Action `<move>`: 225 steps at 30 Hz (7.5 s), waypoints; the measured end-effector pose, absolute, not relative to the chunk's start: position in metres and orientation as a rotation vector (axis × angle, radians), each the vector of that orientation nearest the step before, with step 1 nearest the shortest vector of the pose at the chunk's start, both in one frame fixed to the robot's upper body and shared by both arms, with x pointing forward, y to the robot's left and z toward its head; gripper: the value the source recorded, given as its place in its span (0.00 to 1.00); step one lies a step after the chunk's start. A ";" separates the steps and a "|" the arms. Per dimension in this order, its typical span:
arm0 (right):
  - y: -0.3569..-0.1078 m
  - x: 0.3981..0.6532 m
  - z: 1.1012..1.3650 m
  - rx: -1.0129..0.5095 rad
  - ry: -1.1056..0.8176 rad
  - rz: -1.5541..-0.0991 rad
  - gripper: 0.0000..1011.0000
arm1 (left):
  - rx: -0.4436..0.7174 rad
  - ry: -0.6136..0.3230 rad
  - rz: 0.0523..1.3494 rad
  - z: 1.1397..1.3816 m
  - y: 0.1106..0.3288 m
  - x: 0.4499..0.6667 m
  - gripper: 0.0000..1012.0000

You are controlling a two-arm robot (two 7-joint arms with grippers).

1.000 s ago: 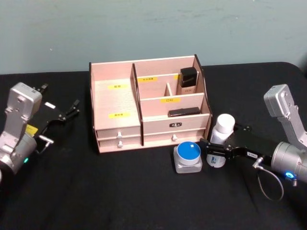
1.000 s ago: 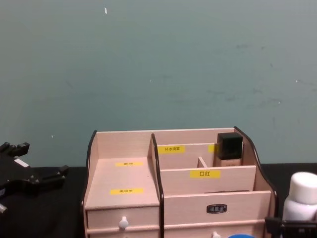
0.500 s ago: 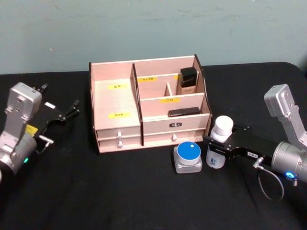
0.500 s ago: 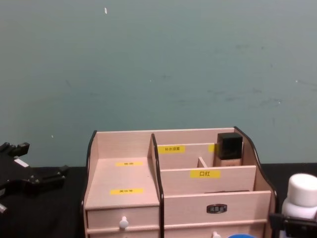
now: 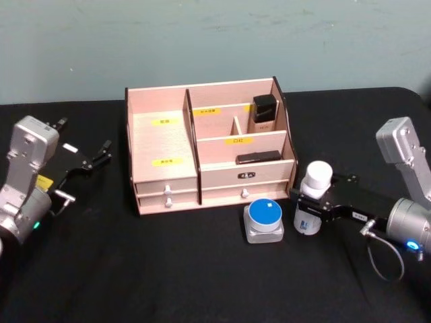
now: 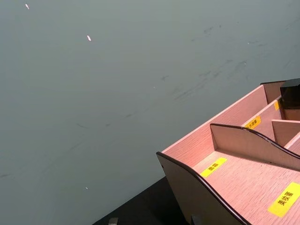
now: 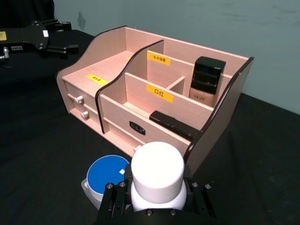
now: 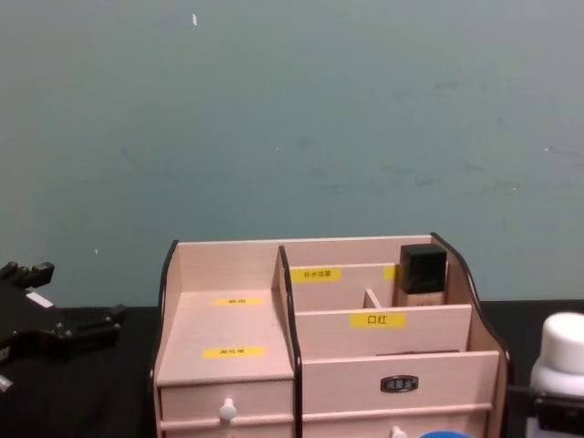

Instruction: Pick up the facial cleanser and watermelon frost from the table and place them into the tiered storage box.

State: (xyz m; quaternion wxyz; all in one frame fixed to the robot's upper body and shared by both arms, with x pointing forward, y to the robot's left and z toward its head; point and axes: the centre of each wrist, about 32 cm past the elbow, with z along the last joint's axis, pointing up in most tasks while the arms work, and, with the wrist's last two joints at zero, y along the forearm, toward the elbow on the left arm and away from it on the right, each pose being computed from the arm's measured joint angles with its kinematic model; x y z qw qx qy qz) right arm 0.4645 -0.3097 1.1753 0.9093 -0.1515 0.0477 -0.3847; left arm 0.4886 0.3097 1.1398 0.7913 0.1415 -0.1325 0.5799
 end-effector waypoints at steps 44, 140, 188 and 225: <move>-0.235 0.534 1.251 -0.118 -0.082 -0.701 0.59 | 0.304 -0.285 1.248 1.140 0.310 0.489 1.00; -0.186 0.618 1.208 -0.187 0.024 -0.724 0.78 | 0.304 -0.285 1.248 1.140 0.310 0.489 1.00; -0.245 0.471 1.256 -0.394 0.036 -0.742 0.99 | 0.305 -0.285 1.248 1.140 0.310 0.489 1.00; -0.238 0.452 1.202 -0.576 0.156 -0.785 0.99 | 0.305 -0.285 1.248 1.140 0.310 0.489 1.00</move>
